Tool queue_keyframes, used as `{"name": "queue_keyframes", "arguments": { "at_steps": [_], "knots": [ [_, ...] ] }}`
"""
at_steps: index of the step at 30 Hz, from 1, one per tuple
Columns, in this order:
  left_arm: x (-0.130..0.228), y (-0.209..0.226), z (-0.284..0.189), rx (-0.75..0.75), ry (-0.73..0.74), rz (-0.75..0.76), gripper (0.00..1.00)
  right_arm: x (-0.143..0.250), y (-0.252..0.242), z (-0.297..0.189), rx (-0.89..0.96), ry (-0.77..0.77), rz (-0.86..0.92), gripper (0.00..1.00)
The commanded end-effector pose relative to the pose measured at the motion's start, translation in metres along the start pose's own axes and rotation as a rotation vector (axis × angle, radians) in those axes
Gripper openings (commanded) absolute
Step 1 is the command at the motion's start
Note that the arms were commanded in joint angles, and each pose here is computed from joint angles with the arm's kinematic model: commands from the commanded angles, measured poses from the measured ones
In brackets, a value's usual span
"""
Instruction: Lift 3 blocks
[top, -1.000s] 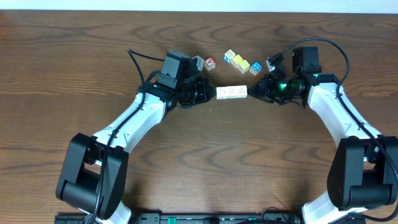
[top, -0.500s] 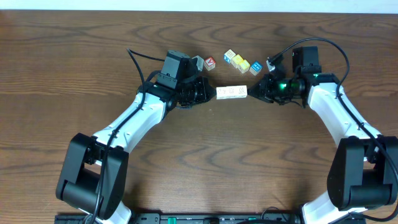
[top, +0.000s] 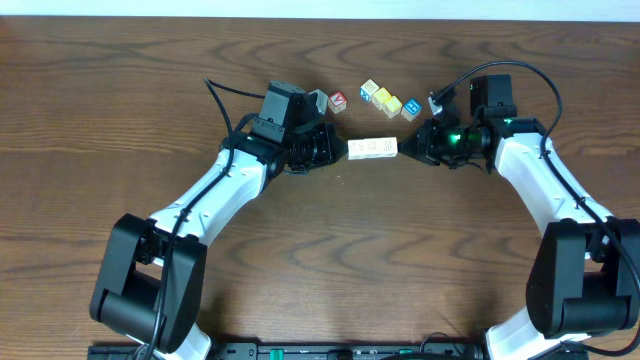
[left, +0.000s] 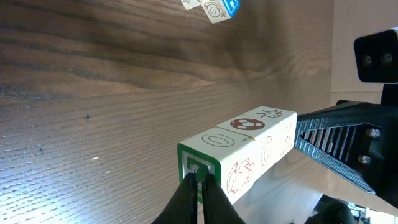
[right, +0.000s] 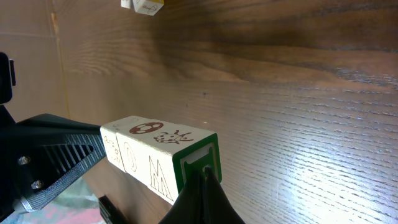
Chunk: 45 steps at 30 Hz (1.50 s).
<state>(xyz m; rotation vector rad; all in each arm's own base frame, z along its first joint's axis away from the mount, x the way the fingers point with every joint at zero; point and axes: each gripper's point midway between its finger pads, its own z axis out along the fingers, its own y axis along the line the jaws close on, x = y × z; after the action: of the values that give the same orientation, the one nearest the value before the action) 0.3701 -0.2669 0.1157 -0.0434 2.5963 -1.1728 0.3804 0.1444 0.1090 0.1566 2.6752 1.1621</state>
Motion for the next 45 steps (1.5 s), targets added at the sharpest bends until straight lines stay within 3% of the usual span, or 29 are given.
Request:
{"name": "queue_keyframes", "arguments": {
  "at_steps": [1, 45],
  "knots": [
    [0.017, -0.025, 0.004, 0.079, 0.060, 0.029, 0.07, 0.018, 0.046, 0.007, -0.142, 0.076, -0.050, 0.01],
    [0.022, -0.011, 0.016, 0.056, 0.088, 0.003, 0.07, 0.015, 0.036, 0.009, -0.085, 0.057, -0.044, 0.01]
  ]
}}
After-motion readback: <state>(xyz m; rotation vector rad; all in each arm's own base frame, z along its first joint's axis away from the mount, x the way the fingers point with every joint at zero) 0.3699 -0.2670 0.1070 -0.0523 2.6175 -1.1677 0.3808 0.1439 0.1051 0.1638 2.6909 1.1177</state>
